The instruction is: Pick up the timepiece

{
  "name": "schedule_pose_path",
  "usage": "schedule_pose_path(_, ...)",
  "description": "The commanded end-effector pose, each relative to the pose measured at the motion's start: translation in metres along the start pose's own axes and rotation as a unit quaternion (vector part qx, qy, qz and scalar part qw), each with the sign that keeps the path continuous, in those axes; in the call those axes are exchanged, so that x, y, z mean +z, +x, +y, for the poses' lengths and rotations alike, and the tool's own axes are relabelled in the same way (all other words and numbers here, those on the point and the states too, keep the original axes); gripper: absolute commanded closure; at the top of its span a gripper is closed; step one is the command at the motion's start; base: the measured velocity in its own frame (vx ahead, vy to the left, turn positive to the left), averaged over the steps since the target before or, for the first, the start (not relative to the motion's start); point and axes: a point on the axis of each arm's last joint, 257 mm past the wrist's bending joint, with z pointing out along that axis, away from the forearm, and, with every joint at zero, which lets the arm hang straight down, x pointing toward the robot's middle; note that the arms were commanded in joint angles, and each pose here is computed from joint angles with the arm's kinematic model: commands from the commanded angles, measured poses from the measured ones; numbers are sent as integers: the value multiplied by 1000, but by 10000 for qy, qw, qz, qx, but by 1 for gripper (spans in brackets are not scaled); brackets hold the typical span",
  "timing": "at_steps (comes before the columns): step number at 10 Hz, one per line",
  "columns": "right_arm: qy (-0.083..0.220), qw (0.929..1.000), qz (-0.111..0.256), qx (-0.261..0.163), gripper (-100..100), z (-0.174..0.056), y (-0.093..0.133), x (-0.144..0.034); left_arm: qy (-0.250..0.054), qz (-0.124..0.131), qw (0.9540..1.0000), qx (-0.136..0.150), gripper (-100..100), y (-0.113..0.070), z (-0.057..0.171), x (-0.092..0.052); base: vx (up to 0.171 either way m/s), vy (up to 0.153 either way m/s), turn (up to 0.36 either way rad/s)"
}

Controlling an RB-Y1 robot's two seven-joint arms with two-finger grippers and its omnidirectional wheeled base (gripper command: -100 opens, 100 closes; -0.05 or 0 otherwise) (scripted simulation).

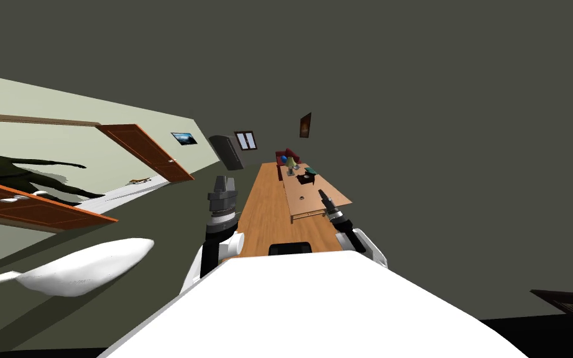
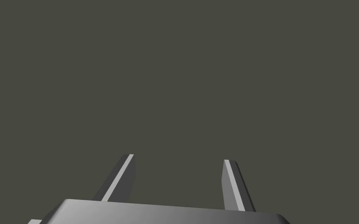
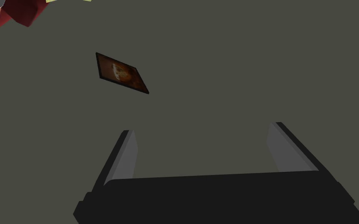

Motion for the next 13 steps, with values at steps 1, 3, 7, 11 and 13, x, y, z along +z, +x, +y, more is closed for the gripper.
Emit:
schedule_pose_path(1, 165, 9997, 149, -73, -100, -16, 10, -5, 0, 0, 10000, 0, 0, 0, 0, 0, -44, 91, 29)
schedule_pose_path(3, 342, 9985, 376, -204, -100, -35, 22, -9, 0, 0, 10000, 0, 0, 0, 0, 0, -34, 71, 64)
schedule_pose_path(7, 699, 9928, 849, -480, -100, -74, 46, -21, 0, 0, 10000, 1, 0, 0, 0, 0, -14, 71, 71)
schedule_pose_path(11, 1023, 9827, 1333, -777, -100, -110, 68, -36, 0, 1, 10000, 1, 0, 0, 0, 0, 4, 52, 86)
schedule_pose_path(13, 1167, 9761, 1574, -934, -100, -127, 77, -44, -1, 1, 10000, 2, 0, 0, 0, 0, 8, 22, 44)
